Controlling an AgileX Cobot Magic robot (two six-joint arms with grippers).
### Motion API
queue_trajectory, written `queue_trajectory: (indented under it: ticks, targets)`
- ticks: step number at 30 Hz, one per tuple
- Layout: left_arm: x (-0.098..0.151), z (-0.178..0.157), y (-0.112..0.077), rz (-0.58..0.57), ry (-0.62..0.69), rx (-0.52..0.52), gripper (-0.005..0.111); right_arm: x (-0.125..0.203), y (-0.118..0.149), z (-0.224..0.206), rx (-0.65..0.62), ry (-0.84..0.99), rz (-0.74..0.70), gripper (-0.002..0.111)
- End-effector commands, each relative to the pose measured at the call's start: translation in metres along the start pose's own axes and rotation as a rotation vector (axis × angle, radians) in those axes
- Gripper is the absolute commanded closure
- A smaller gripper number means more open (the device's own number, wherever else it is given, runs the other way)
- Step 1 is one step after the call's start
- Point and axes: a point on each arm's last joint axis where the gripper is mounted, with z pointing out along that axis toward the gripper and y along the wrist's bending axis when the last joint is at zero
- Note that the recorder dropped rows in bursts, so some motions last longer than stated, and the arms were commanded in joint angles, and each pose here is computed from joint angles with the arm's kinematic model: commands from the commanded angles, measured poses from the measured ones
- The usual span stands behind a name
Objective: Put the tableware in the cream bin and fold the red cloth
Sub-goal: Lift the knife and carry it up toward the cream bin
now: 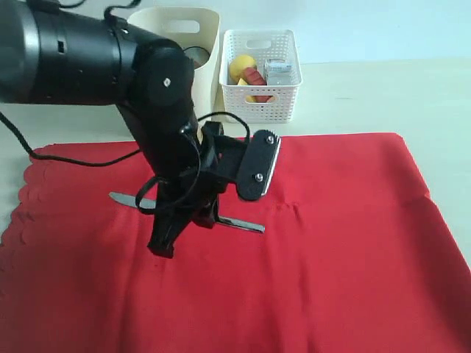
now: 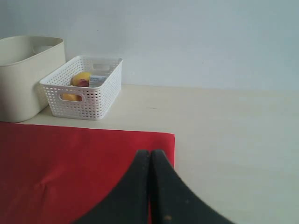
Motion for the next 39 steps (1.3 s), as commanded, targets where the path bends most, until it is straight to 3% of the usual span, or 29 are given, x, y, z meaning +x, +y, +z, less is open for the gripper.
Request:
queue_trajectory:
  ticks: [1,7,13,22,30,39]
  targets:
    - [0.003,-0.033,-0.001,-0.057,-0.003,-0.089,0.107,-0.001,-0.001,0.0,0.009,-0.014,-0.006,0.108]
    - [0.016,-0.071,0.007,-0.181,-0.058,-0.247,0.107,-0.001,-0.001,0.0,0.009,-0.014,-0.006,0.108]
    - [0.046,-0.108,0.028,-0.364,-0.17,-0.482,0.107,-0.001,-0.001,0.0,0.009,-0.014,-0.006,0.108]
    - [0.101,-0.15,0.062,-0.688,-0.401,-0.846,0.107,-0.001,-0.001,0.0,0.009,-0.014,-0.006,0.108]
    - [0.133,-0.175,0.082,-0.941,-0.657,-1.13,0.107,-0.001,-0.001,0.0,0.009,-0.014,-0.006,0.108]
    - [0.142,-0.149,0.121,-1.06,-0.727,-1.155,0.107,-0.001,-0.001,0.0,0.009,-0.014,-0.006,0.108]
